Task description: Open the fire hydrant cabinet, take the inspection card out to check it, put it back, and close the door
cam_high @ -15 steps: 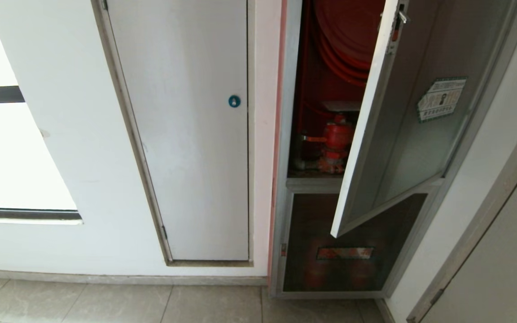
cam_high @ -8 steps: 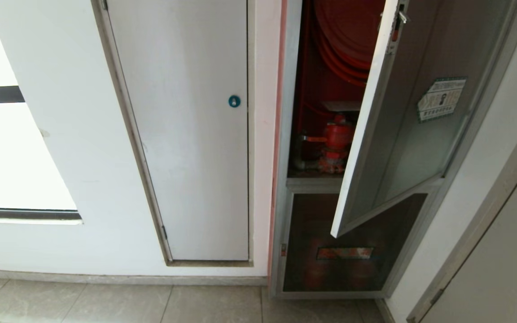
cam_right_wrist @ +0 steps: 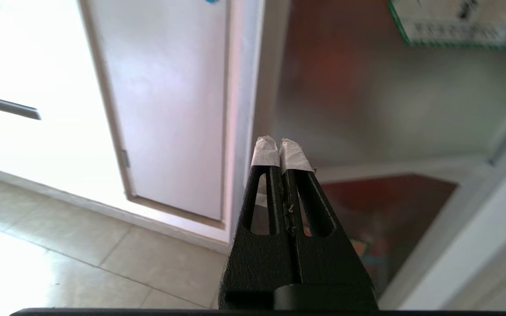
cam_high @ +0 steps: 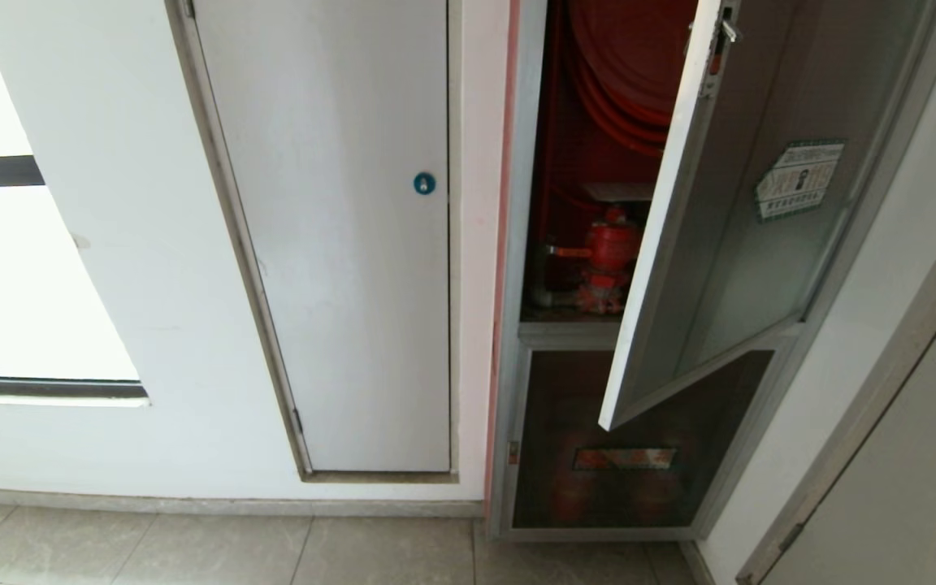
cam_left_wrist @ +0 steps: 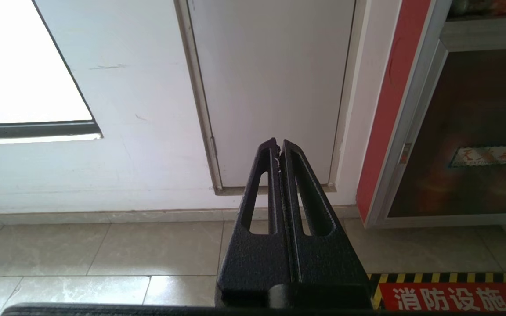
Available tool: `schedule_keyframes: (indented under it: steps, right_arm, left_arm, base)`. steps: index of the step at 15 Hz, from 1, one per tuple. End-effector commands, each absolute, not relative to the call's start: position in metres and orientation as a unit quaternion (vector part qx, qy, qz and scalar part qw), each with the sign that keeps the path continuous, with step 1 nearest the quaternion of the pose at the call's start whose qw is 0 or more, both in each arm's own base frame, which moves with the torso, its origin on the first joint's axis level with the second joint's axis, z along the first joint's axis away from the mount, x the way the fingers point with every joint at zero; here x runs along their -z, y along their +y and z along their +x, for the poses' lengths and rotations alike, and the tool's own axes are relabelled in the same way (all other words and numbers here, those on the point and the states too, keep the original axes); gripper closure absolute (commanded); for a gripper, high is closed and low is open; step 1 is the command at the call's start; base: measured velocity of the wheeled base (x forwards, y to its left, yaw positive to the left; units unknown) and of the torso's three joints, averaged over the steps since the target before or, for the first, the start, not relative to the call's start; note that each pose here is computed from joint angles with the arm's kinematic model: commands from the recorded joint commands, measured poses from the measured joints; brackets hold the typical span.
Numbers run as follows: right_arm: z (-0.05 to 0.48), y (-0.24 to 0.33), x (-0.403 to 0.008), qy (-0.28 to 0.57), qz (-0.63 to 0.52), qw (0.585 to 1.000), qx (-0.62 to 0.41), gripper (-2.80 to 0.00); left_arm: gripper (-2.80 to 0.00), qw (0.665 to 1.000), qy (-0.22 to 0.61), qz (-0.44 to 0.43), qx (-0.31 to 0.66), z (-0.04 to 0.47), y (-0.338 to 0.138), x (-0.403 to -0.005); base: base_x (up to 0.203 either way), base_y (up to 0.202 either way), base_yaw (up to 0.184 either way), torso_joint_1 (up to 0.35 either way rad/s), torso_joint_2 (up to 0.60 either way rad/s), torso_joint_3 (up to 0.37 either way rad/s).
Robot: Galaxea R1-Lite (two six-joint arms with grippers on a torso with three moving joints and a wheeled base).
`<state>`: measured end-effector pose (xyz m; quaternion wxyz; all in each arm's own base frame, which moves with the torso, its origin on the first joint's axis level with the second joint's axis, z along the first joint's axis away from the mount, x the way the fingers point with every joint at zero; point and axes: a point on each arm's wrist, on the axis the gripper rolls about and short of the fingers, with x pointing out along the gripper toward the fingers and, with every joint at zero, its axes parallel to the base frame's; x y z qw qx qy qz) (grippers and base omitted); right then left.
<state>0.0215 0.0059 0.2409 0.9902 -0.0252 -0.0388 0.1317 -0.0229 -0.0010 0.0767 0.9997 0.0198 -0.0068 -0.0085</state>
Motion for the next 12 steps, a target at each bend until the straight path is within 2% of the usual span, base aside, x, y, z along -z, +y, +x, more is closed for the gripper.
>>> schedule_keyframes:
  steps: [1,7,12]
  right_arm:
    - [0.048,0.011,-0.258,-0.014,-0.024,0.988,-0.152,0.0]
    - [0.107,0.038,-0.312,-0.004,-0.006,0.975,-0.224,0.0]
    - [0.158,0.078,-0.312,0.016,0.03,0.977,-0.212,0.0]
  left_arm:
    - [0.0,1.0,-0.004,0.02,0.008,-0.022,-0.001,-0.075]
    - [0.0,1.0,-0.004,0.02,0.008,-0.022,-0.001,-0.075]
    - [0.0,1.0,-0.004,0.02,0.008,-0.022,-0.001,-0.075]
  base:
    - [0.0,0.0,0.0,0.0,0.0,0.0]
    - [0.0,0.0,0.0,0.0,0.0,0.0]
    - [0.0,0.0,0.0,0.0,0.0,0.0]
